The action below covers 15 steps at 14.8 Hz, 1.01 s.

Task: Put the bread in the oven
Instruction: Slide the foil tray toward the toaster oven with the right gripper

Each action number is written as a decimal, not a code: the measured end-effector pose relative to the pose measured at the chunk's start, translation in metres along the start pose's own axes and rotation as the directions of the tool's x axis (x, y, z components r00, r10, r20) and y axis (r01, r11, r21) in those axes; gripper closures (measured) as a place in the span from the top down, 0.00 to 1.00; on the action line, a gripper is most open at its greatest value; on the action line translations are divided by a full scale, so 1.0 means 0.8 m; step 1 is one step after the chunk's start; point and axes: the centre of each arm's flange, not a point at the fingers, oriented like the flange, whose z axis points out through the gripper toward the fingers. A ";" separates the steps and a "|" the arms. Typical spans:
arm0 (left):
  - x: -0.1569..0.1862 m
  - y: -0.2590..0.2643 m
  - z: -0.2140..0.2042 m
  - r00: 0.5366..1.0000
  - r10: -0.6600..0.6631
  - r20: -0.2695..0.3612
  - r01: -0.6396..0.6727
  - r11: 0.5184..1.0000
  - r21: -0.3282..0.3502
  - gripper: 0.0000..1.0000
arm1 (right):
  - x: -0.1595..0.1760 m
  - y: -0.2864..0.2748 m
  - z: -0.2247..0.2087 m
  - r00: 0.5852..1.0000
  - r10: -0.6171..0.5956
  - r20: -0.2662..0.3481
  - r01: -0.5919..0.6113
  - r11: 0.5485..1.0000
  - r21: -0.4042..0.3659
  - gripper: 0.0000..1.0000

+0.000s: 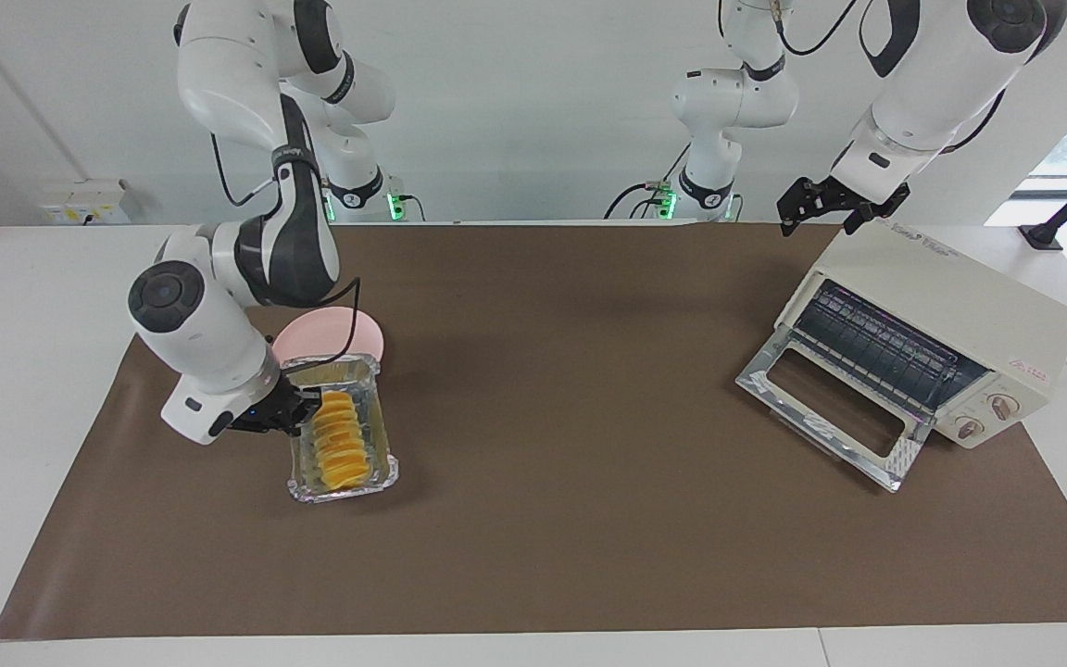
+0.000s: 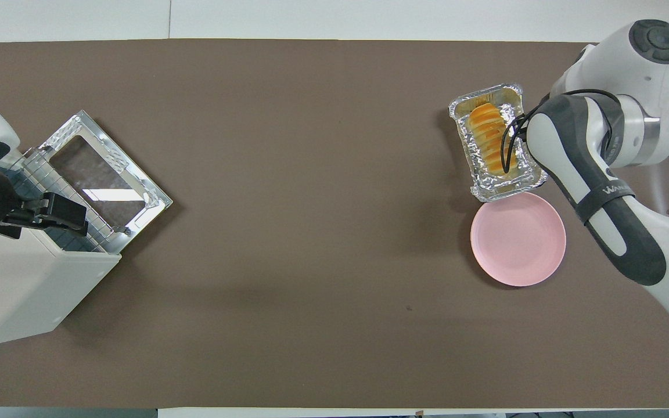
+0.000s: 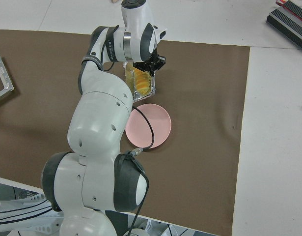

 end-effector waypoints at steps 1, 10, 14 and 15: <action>0.000 0.000 0.000 1.000 0.000 0.000 0.000 1.000 0.000 1.00 | -0.005 -0.043 -0.024 1.000 0.026 0.005 -0.027 0.999 0.025 0.01; 0.000 0.000 0.000 1.000 0.000 0.000 0.000 1.000 0.000 1.00 | -0.034 -0.387 0.023 0.986 0.167 -0.002 -0.166 0.984 0.066 0.01; 0.000 0.000 0.000 1.000 0.000 0.000 0.000 1.000 0.000 1.00 | -0.031 -0.435 0.118 0.976 0.216 -0.043 -0.211 0.973 0.091 0.01; 0.000 0.000 0.000 1.000 0.000 0.000 0.000 1.000 0.000 1.00 | -0.033 -0.437 0.136 0.974 0.221 -0.048 -0.216 0.972 0.094 0.01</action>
